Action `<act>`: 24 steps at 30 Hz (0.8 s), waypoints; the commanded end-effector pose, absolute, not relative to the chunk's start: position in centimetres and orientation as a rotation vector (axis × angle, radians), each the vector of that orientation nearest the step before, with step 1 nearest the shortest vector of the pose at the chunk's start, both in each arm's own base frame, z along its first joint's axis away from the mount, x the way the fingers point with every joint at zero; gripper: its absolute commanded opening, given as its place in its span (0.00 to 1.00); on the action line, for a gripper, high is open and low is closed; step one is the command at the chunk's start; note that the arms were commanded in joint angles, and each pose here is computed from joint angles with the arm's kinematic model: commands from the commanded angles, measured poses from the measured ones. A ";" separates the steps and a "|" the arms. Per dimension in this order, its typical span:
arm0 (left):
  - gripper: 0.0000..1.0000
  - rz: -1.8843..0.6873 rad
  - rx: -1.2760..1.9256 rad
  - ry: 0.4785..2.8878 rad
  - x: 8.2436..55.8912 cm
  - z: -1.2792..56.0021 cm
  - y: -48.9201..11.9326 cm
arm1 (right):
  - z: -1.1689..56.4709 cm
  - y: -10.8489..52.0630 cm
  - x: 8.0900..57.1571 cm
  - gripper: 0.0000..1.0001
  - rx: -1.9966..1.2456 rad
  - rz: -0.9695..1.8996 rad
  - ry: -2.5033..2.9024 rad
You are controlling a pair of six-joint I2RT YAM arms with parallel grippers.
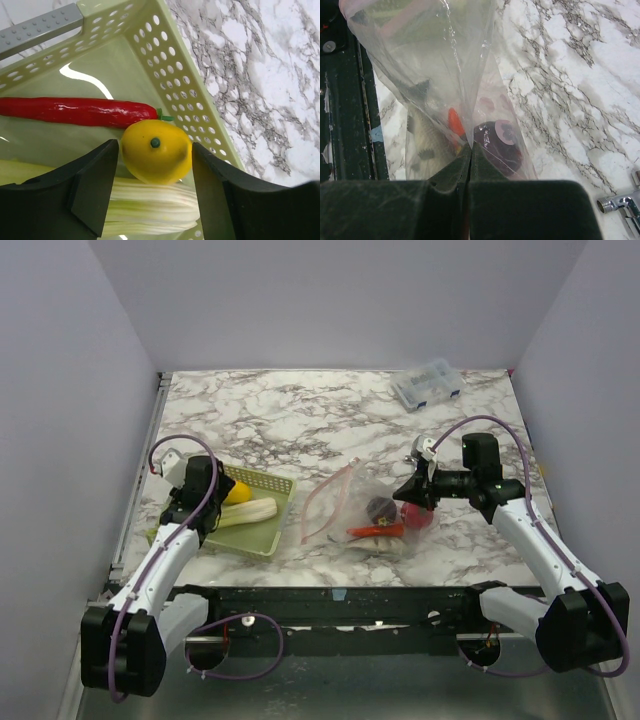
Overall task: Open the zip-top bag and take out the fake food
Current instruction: Place the fake fruit in the bin.
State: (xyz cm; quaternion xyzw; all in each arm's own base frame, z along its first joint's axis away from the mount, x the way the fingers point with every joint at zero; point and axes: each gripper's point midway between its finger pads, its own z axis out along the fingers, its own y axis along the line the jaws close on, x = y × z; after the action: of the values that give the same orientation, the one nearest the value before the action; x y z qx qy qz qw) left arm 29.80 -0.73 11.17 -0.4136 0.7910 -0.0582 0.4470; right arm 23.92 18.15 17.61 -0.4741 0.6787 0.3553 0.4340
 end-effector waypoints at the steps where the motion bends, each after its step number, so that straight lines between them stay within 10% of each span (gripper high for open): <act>1: 0.65 -0.211 -1.003 1.919 30.7 13.4 -1.1 | 16.9 18.0 23.9 0.01 -1.191 0.875 1.710; 24: 0.87 -0.835 -0.302 1.840 25.2 22.0 -10.8 | 16.8 18.4 22.5 0.01 -1.270 0.941 1.657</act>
State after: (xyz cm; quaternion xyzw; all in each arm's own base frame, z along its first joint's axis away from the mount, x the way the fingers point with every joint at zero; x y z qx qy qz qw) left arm 27.66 -6.26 19.40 -0.2593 0.7883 -0.2341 0.5065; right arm 23.27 18.12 16.73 -0.4921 0.6720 0.3595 0.4208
